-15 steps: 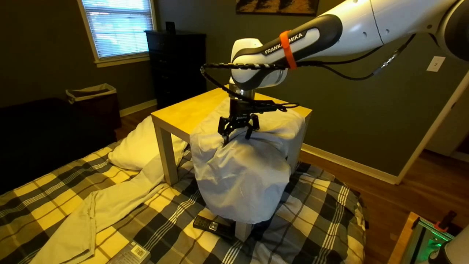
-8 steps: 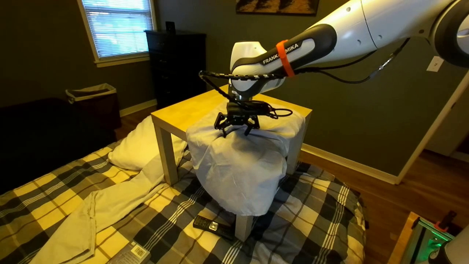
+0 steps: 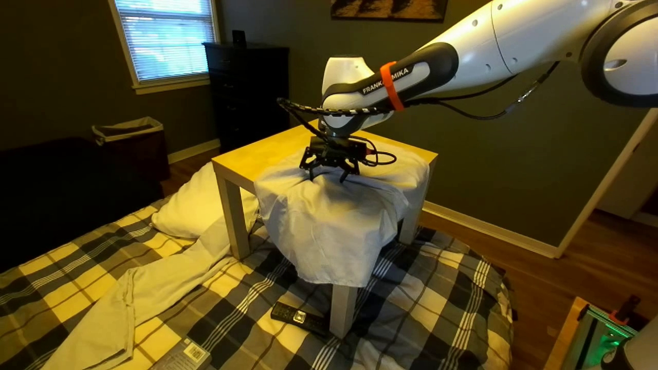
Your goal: Spread the white pillow case across the table
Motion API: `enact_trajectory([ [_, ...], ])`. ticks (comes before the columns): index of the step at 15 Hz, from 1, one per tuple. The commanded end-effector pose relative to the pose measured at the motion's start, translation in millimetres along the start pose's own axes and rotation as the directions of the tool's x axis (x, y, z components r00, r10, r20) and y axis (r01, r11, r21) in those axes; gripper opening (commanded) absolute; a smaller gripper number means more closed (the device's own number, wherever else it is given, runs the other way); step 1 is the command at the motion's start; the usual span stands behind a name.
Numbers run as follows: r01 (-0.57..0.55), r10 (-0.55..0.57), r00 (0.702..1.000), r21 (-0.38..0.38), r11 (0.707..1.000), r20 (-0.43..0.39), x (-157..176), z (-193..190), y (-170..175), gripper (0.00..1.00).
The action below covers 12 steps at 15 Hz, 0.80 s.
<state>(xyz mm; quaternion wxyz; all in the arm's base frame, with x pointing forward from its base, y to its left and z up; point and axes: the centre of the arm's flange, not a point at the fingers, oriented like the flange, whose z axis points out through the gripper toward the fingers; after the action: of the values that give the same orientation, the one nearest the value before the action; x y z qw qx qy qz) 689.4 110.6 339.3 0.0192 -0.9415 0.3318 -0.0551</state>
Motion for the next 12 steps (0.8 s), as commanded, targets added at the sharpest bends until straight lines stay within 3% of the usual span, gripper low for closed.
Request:
enact_trajectory([
  [1,-0.045,0.044,0.999,-0.097,0.994,-0.019,24,20,-31,1.0],
  [12,-0.147,0.153,0.988,-0.233,0.961,0.01,72,24,-81,1.0],
])
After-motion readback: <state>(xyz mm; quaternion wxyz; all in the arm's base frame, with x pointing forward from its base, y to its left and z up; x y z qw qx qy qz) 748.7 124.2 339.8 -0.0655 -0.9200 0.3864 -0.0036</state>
